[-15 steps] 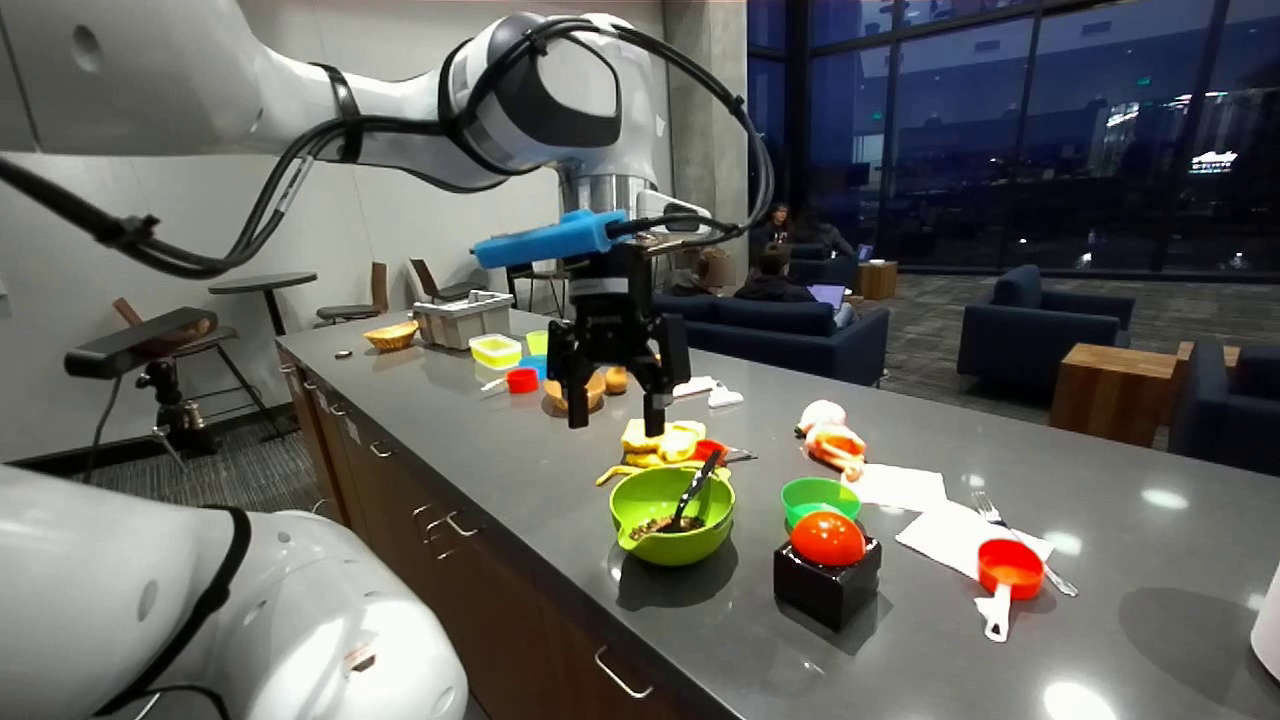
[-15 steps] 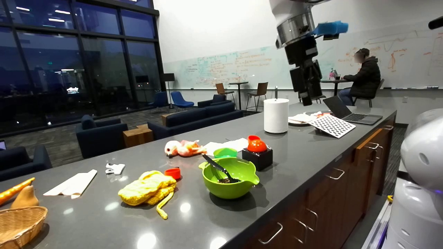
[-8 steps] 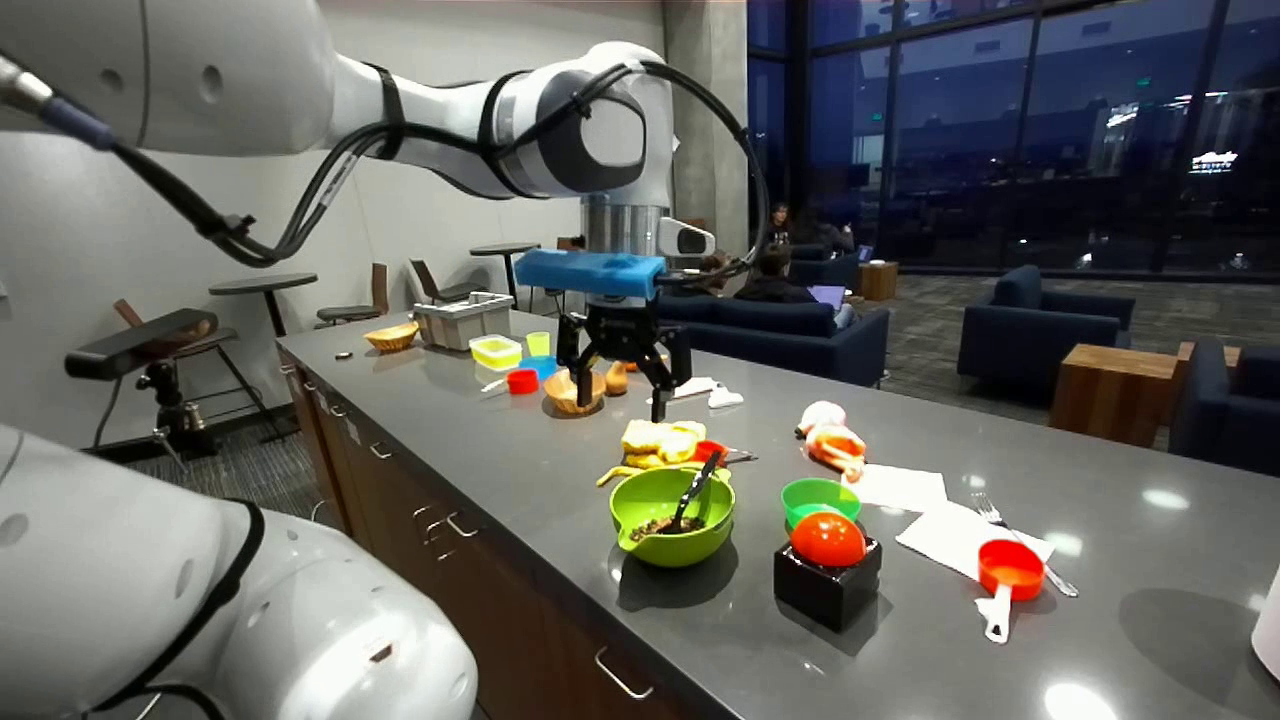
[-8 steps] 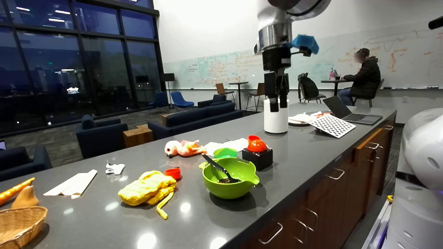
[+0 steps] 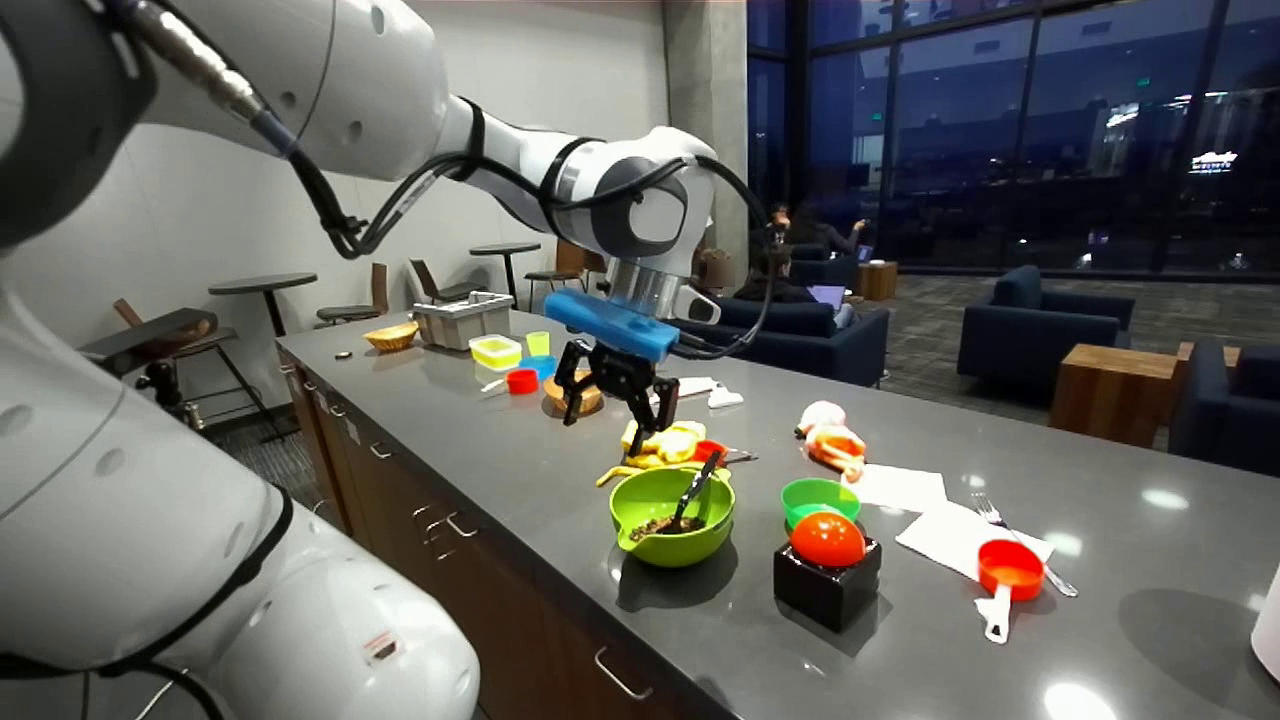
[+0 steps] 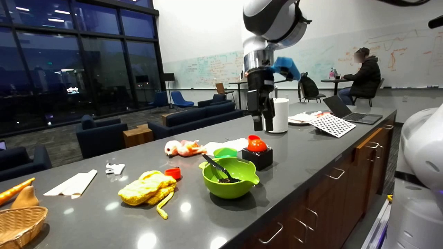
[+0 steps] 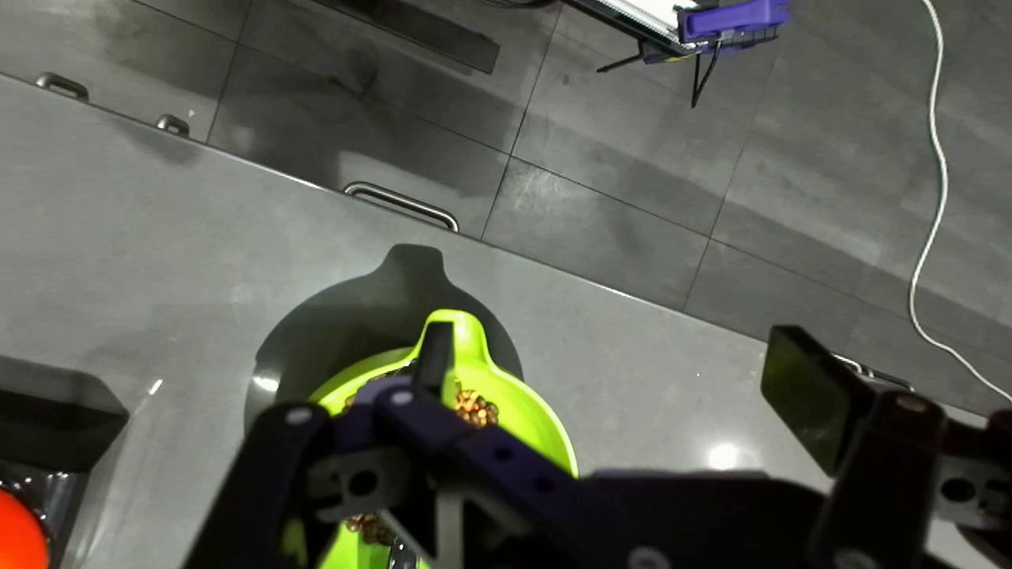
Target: Pick up the black spoon from the green bowl and put it on the kitchen counter
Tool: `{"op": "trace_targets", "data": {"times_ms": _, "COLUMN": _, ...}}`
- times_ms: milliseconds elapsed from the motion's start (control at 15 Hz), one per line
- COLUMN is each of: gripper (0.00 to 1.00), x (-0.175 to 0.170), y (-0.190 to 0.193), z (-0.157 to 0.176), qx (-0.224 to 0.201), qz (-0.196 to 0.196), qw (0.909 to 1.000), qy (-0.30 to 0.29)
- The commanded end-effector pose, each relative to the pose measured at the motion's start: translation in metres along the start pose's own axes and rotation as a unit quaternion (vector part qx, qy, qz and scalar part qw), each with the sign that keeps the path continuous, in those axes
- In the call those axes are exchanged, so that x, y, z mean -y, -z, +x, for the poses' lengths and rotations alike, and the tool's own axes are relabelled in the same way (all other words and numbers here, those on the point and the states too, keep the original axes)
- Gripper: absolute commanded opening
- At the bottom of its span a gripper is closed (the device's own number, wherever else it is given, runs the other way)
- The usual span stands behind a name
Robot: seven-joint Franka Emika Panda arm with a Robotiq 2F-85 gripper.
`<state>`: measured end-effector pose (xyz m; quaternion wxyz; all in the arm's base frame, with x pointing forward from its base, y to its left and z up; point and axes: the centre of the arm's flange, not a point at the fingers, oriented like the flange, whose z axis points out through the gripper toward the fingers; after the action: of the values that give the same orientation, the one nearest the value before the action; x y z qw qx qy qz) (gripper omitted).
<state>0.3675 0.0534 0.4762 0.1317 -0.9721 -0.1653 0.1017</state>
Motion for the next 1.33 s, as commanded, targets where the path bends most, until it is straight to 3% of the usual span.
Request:
{"op": "trace_targets", "data": {"times_ms": 0, "gripper": 1.0, "x": -0.001, "y": -0.002, "z": 0.002, "qx": 0.003, "qz": 0.0, "qw": 1.0, "qy": -0.001}}
{"op": "trace_targets", "data": {"times_ms": 533, "gripper": 1.0, "x": -0.001, "y": 0.002, "z": 0.0, "qx": -0.002, "qz": 0.0, "qw": 1.0, "qy": -0.001}}
{"op": "trace_targets", "data": {"times_ms": 800, "gripper": 1.0, "x": 0.006, "y": -0.016, "z": 0.021, "qx": -0.107, "qz": -0.027, "qw": 0.9932, "qy": -0.038}}
{"op": "trace_targets", "data": {"times_ms": 1067, "gripper": 1.0, "x": 0.009, "y": -0.039, "z": 0.045, "qx": -0.204, "qz": -0.035, "qw": 0.9746, "qy": -0.085}}
{"op": "trace_targets", "data": {"times_ms": 1267, "gripper": 1.0, "x": 0.002, "y": -0.053, "z": 0.06, "qx": -0.244, "qz": -0.044, "qw": 0.9625, "qy": -0.111}}
